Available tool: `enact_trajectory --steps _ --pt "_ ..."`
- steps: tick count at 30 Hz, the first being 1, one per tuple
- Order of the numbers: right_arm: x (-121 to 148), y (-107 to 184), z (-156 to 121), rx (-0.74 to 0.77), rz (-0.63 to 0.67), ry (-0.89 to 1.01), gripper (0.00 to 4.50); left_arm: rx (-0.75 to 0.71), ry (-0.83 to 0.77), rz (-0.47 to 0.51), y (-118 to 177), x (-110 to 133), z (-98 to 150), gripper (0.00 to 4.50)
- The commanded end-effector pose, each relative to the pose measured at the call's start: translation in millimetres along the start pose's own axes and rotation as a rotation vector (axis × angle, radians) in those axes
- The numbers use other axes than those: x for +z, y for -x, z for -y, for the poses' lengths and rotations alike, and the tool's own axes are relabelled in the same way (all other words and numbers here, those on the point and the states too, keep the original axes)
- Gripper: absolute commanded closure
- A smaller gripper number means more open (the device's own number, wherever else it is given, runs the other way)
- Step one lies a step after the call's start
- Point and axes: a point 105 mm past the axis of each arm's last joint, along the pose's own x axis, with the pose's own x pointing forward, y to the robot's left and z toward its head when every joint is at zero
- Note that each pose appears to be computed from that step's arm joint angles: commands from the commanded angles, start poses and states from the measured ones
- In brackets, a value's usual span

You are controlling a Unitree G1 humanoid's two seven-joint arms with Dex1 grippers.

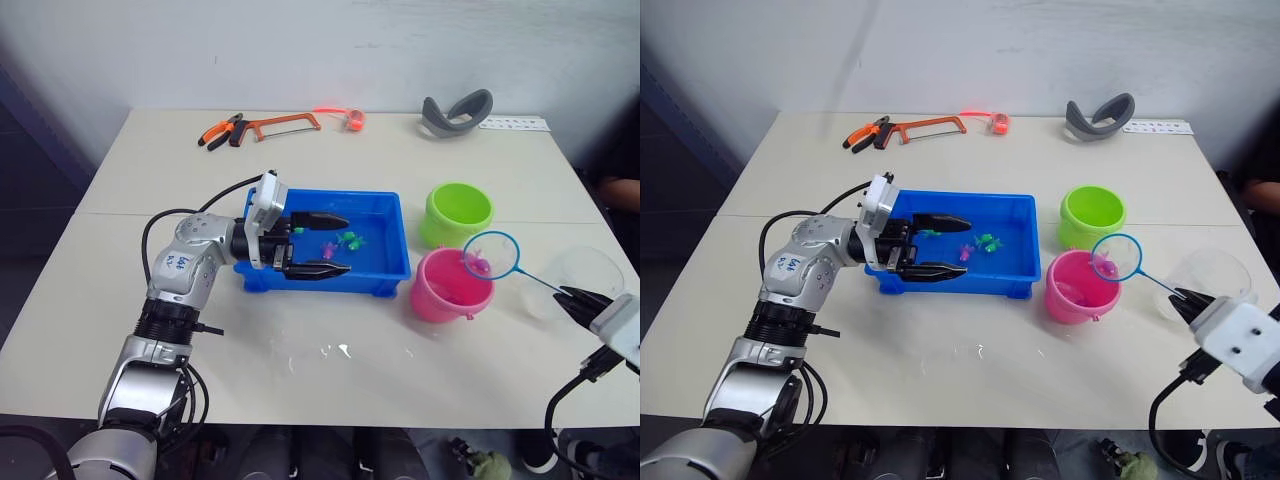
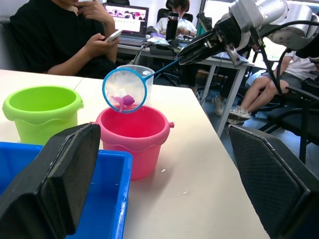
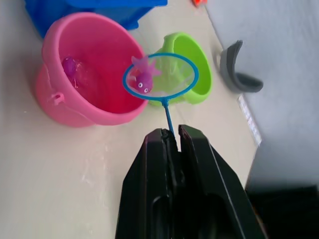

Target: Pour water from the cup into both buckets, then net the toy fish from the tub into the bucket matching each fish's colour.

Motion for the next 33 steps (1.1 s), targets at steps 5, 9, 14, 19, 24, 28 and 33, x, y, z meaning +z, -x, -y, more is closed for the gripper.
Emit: enact_trajectory --steps 5,9,14,19,24,28,33 --pt "7.1 -1.9 -6.6 -0.072 0.03 0.537 4.5 0.002 -0.022 0.016 1.6 3.3 -0.9 0.06" --pt "1.5 -0.8 -14.1 -0.073 0.028 0.723 4.5 0.009 -0.025 0.021 1.4 3.3 -1.7 0.06" --pt "4.6 0.5 -19.5 -0.101 0.076 0.845 4.5 0.017 -0.026 0.023 2.3 3.0 -2.4 0.06" --pt "8.5 0.7 -21.0 -0.129 0.105 0.954 4.5 0.028 -0.029 0.03 2.4 3.5 -4.4 0.06" --pt "1.5 2.3 -23.3 -0.126 0.1 0.97 4.5 0.042 -0.034 0.034 4.0 3.5 -6.4 0.06" --pt "-3.4 7.0 -24.8 -0.146 0.089 0.976 4.5 0.049 -0.034 0.037 4.9 3.5 -6.8 0.06" --pt "7.9 9.1 -7.5 -0.23 0.11 0.658 4.5 0.092 -0.043 0.03 24.4 4.9 -10.0 0.06"
